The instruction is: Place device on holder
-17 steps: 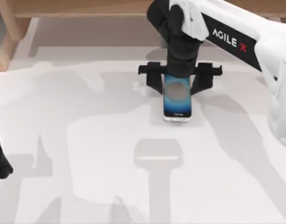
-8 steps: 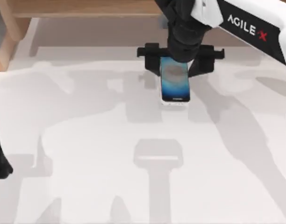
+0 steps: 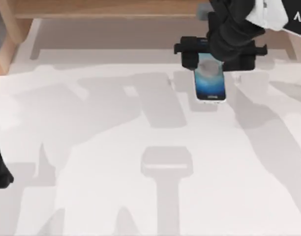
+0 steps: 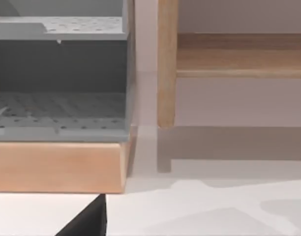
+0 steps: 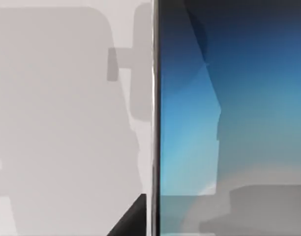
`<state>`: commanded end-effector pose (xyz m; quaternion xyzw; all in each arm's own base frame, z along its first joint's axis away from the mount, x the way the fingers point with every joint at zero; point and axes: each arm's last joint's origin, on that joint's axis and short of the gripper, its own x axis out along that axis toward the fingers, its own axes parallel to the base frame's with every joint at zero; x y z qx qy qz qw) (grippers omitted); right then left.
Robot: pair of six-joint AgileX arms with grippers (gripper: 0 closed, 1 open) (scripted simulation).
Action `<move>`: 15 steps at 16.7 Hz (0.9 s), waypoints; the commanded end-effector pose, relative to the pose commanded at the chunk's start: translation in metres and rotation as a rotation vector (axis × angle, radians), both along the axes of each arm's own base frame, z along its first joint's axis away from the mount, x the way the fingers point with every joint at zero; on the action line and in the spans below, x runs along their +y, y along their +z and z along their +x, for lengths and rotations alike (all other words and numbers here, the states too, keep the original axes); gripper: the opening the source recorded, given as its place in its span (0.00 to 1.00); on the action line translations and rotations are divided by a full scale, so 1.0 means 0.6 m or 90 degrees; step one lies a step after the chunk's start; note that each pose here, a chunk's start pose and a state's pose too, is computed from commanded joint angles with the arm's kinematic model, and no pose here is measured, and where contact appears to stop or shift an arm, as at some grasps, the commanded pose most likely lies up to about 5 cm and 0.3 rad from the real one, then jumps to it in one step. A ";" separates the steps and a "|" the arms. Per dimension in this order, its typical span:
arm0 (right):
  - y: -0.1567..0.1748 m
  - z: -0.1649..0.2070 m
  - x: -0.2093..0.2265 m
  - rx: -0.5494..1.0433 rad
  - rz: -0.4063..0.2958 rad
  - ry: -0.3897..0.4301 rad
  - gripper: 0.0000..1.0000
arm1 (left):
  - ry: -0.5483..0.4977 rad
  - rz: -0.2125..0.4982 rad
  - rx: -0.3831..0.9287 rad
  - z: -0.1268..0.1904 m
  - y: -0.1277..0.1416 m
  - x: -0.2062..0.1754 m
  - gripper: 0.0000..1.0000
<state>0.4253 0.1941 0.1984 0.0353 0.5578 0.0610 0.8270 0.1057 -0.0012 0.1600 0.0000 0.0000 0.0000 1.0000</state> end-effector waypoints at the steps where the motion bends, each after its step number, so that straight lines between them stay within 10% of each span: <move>1: 0.000 -0.005 -0.019 -0.013 0.003 0.000 0.00 | 0.000 0.000 0.000 0.000 0.000 0.000 1.00; 15: 0.019 -0.138 -0.315 -0.355 -0.025 -0.095 0.00 | 0.000 0.000 0.000 0.000 0.000 0.000 1.00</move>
